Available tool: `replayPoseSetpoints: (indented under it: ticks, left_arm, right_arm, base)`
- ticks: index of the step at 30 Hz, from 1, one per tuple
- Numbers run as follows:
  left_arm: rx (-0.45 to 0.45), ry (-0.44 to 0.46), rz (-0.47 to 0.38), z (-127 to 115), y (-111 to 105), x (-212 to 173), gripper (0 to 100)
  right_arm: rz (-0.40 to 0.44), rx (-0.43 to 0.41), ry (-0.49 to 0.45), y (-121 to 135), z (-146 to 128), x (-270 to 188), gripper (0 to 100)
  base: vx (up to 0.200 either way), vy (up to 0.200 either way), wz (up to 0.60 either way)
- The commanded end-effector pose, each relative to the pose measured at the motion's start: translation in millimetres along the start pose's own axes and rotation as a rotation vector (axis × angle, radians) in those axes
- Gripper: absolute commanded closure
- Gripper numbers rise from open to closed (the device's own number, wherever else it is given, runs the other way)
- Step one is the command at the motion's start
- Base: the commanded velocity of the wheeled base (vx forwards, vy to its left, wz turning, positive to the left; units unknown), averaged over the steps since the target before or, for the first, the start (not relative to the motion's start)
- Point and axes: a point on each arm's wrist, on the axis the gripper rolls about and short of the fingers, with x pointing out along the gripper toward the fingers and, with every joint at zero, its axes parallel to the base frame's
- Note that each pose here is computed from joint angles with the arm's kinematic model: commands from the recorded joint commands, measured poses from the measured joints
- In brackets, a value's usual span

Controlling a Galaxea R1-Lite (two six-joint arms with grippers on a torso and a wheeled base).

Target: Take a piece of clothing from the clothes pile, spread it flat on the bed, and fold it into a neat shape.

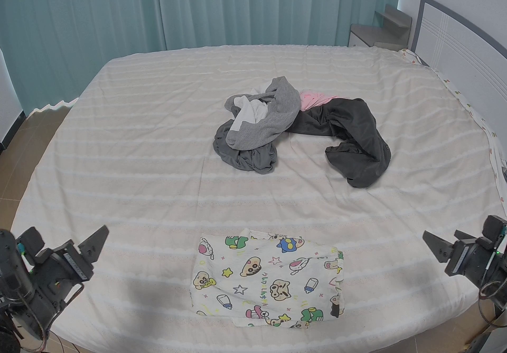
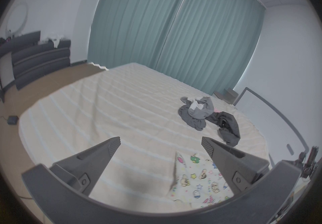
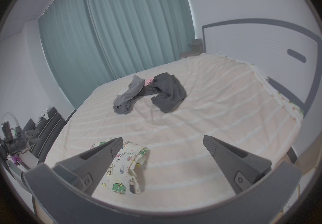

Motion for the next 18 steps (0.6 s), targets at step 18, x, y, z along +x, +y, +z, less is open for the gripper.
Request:
replayPoseSetpoints:
  ticks: [18]
  left_arm:
    - [0.197, -0.413, 0.492, -27, 79, -139, 0]
  right_arm:
    - [-0.247, -0.124, -0.431, -66, -80, -118, 0]
  base:
    - [0.000, 0.000, 0.00]
